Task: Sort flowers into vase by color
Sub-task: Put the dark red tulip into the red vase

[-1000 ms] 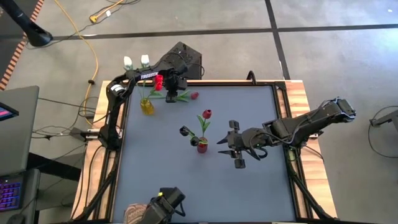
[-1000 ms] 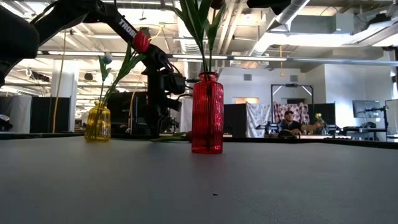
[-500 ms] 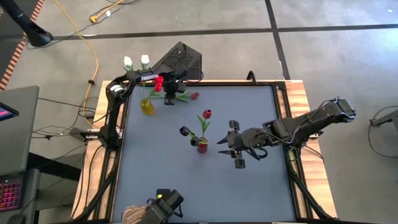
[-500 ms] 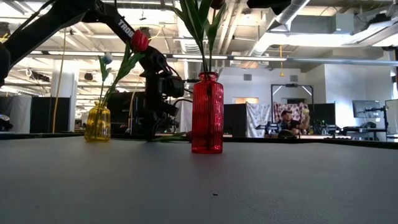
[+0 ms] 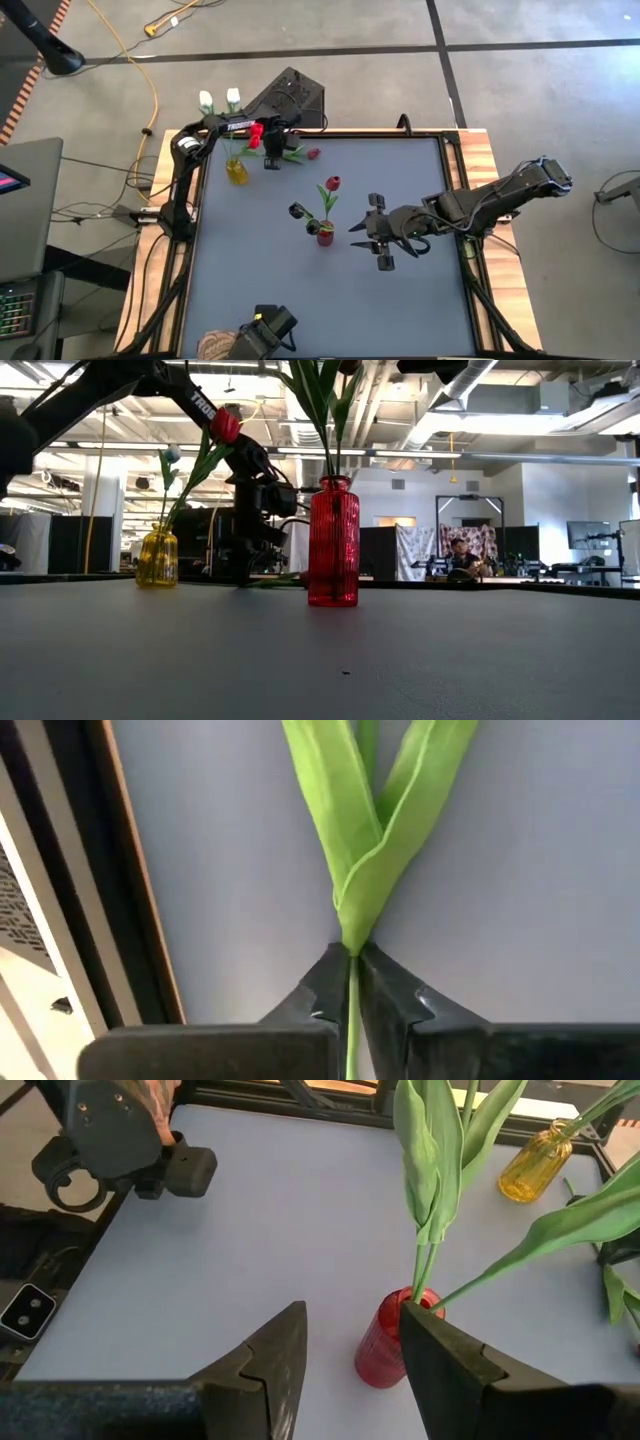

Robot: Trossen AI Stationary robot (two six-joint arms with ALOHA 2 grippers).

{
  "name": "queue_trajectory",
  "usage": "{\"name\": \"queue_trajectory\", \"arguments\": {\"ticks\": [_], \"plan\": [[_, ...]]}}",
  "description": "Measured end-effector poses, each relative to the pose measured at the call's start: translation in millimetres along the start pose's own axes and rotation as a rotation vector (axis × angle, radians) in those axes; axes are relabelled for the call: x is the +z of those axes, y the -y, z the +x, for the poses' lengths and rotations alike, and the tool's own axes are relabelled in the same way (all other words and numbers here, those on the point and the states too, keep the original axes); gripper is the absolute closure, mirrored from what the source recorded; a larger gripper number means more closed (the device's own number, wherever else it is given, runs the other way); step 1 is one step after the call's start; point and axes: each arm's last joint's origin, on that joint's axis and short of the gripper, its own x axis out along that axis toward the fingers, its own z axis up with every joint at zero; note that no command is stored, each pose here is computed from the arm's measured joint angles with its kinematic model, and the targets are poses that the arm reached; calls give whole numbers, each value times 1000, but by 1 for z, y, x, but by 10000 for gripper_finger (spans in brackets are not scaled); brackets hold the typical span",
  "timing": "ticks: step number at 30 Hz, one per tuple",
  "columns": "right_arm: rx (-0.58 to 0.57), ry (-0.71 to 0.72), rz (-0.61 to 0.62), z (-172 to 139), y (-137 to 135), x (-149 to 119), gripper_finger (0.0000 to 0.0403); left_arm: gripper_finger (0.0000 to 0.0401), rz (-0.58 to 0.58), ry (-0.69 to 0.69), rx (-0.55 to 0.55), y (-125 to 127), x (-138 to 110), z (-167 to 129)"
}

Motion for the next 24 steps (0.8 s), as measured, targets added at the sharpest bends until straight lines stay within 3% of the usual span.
{"name": "queue_trajectory", "arguments": {"ticks": [12, 24], "plan": [[1, 0, 0, 0, 0, 0, 216, 400, -29, 119, 34, -15, 14, -22], [1, 0, 1, 0, 0, 0, 216, 401, -57, 213, 207, -41, 26, -73]]}}
